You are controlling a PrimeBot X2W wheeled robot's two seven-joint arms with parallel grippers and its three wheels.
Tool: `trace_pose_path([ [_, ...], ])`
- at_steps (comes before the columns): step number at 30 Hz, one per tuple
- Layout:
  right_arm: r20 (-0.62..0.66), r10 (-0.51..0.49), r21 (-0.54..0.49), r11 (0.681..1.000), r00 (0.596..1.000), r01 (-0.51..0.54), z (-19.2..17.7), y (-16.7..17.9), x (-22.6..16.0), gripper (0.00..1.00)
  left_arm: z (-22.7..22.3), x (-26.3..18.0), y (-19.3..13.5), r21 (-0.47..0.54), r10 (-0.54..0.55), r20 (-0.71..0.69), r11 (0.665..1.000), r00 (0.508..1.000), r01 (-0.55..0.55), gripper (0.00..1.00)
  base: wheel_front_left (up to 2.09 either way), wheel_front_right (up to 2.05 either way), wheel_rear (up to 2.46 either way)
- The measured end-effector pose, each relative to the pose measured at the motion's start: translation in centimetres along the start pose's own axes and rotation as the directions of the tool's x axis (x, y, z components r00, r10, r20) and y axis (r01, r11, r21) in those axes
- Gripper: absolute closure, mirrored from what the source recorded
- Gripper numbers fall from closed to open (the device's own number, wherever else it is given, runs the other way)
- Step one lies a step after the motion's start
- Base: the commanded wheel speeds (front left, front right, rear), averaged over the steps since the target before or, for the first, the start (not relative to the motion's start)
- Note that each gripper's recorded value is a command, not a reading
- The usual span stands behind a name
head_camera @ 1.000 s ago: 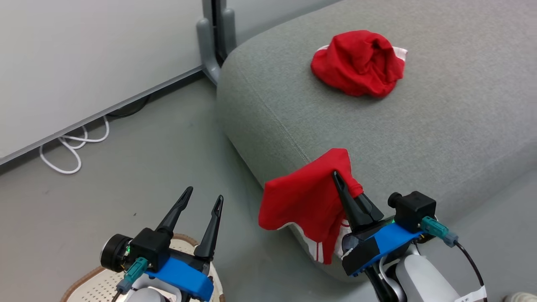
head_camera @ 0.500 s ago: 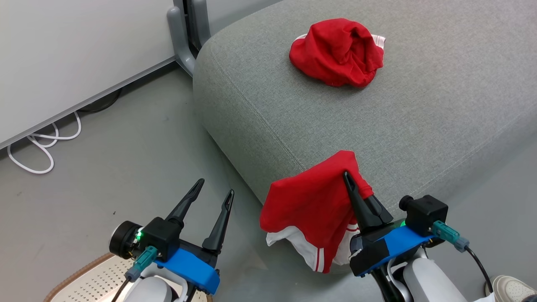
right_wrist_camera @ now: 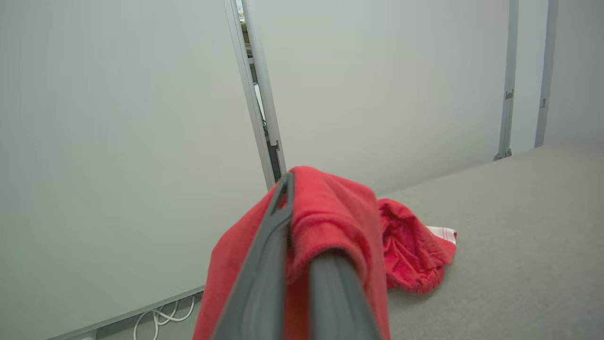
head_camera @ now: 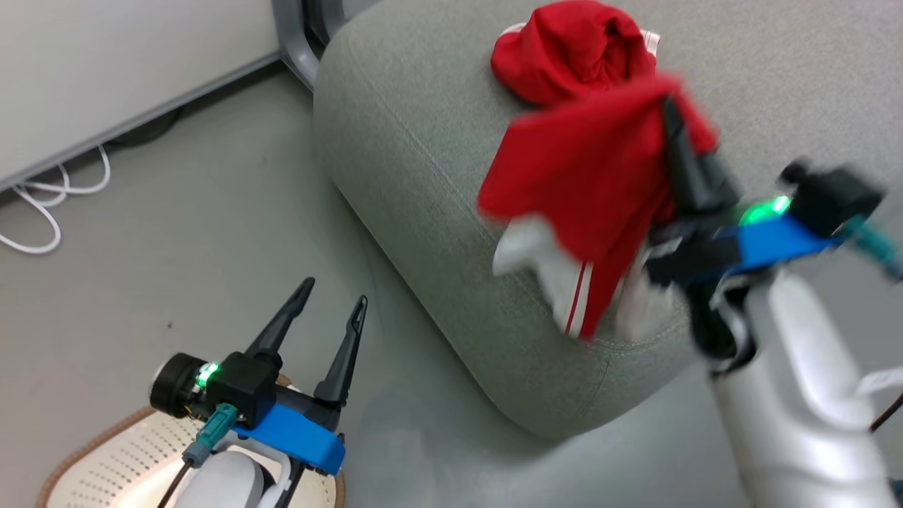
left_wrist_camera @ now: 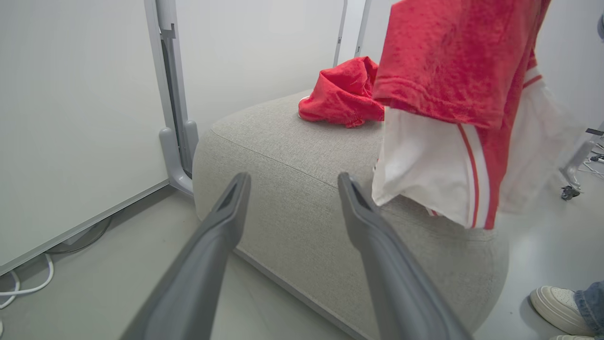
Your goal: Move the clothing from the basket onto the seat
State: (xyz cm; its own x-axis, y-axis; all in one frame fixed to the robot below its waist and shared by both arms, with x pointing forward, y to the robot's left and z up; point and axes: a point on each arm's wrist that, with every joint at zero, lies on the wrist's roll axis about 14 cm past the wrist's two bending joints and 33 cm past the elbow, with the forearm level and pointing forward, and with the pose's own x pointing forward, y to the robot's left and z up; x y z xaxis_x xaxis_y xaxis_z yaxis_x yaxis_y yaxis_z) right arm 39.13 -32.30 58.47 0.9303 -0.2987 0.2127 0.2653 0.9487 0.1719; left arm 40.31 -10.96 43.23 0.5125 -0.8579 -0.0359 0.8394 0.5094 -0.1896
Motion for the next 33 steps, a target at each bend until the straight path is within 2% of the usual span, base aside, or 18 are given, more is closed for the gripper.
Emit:
trace_pose_path([
  [6, 0.11, -0.061, -0.075, 0.995, 0.992, 0.07, 4.5, -2.9, 6.0, 1.0, -0.9, 1.6, 1.3, 0.012, -0.046, 0.019, 0.999, 0.999, 0.046, 0.0, 0.0, 0.0, 0.0],
  [13, 0.174, -0.145, -0.097, 0.982, 0.974, 0.164, 5.5, -6.6, 12.1, 1.0, -2.6, 3.6, 4.9, 0.022, -0.056, 0.037, 0.998, 0.998, 0.055, 0.0, 0.0, 0.0, 0.0],
  [19, 0.094, -0.228, -0.155, 0.958, 0.969, 0.24, -0.2, -9.6, 15.1, 1.0, -5.6, 4.3, 6.9, -0.013, -0.064, 0.023, 0.998, 0.998, 0.064, 0.0, 0.0, 0.0, 0.0],
  [27, -0.145, -0.333, -0.227, 0.928, 0.932, 0.296, -11.7, -12.3, 14.8, 1.0, -9.9, 2.2, 9.5, -0.062, 0.001, -0.05, 0.998, 0.999, -0.004, 0.0, 0.0, 0.0, 0.0],
  [33, -0.204, -0.341, -0.229, 0.928, 0.918, 0.294, -14.6, -12.1, 14.8, 1.0, -10.4, 1.2, 10.3, -0.06, 0.03, -0.06, 0.998, 0.998, -0.034, 0.0, 0.0, 0.0, 0.0],
])
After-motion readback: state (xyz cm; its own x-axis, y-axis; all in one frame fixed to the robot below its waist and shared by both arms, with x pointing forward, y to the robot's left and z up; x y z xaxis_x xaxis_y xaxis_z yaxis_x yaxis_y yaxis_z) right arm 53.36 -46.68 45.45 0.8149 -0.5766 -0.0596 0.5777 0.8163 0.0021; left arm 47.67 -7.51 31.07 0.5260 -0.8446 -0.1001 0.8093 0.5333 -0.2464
